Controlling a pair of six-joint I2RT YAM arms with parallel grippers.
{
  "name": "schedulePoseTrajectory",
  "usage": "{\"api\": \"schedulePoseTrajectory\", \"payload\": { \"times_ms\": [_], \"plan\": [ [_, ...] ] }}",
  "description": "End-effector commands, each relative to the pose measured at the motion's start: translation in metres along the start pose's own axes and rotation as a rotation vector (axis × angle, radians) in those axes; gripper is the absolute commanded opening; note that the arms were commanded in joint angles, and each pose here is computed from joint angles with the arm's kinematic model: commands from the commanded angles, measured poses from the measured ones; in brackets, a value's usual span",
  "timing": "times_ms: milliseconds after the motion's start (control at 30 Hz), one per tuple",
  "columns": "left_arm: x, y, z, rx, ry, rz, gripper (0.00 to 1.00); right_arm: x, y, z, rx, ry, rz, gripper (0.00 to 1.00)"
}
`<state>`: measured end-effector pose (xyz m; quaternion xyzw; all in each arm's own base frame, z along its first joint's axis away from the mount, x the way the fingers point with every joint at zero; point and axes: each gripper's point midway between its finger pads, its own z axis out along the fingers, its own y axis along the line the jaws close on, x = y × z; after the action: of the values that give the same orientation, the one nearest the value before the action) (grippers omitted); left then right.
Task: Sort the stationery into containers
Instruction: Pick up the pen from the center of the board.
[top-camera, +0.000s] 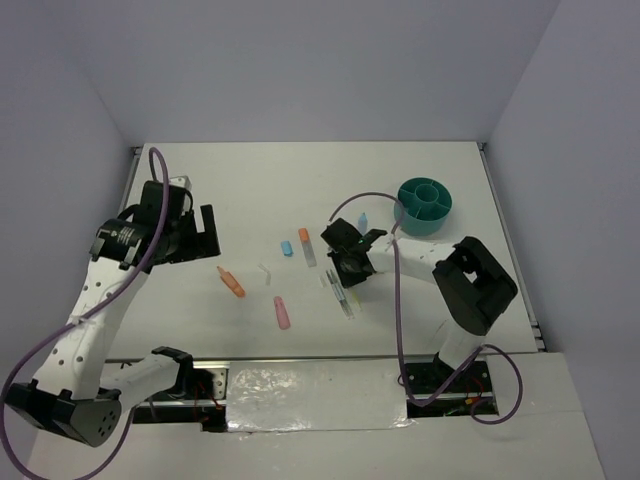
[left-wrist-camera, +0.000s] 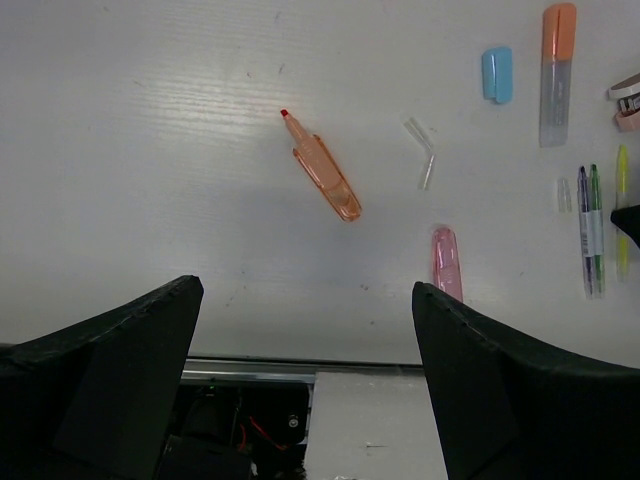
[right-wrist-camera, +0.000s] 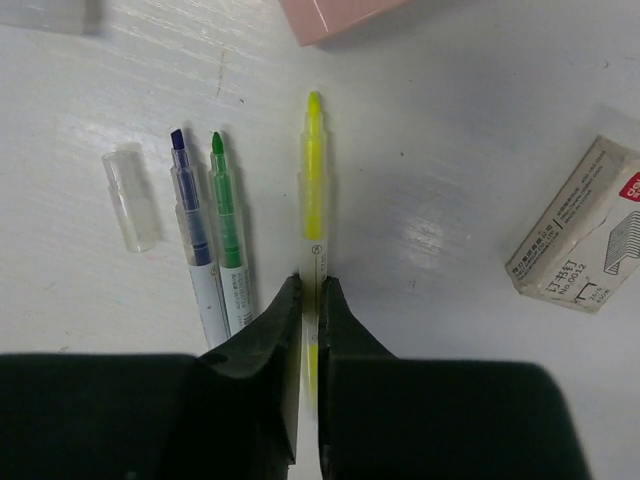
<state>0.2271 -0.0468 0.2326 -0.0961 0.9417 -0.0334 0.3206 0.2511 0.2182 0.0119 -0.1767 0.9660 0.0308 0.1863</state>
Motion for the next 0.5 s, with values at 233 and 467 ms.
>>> {"api": "schedulePoseTrajectory", "payload": {
  "times_ms": [233,467],
  "plan": [
    [-0.004,-0.050,0.048,0.144,0.058,0.033,0.98,-0.037,-0.026,-0.097,0.071,-0.231,0.101,0.00],
    [0.019,-0.081,0.083,0.039,0.150,0.079,0.93,-0.029,-0.045,-0.159,0.071,-0.315,0.139,0.00]
  ]
}}
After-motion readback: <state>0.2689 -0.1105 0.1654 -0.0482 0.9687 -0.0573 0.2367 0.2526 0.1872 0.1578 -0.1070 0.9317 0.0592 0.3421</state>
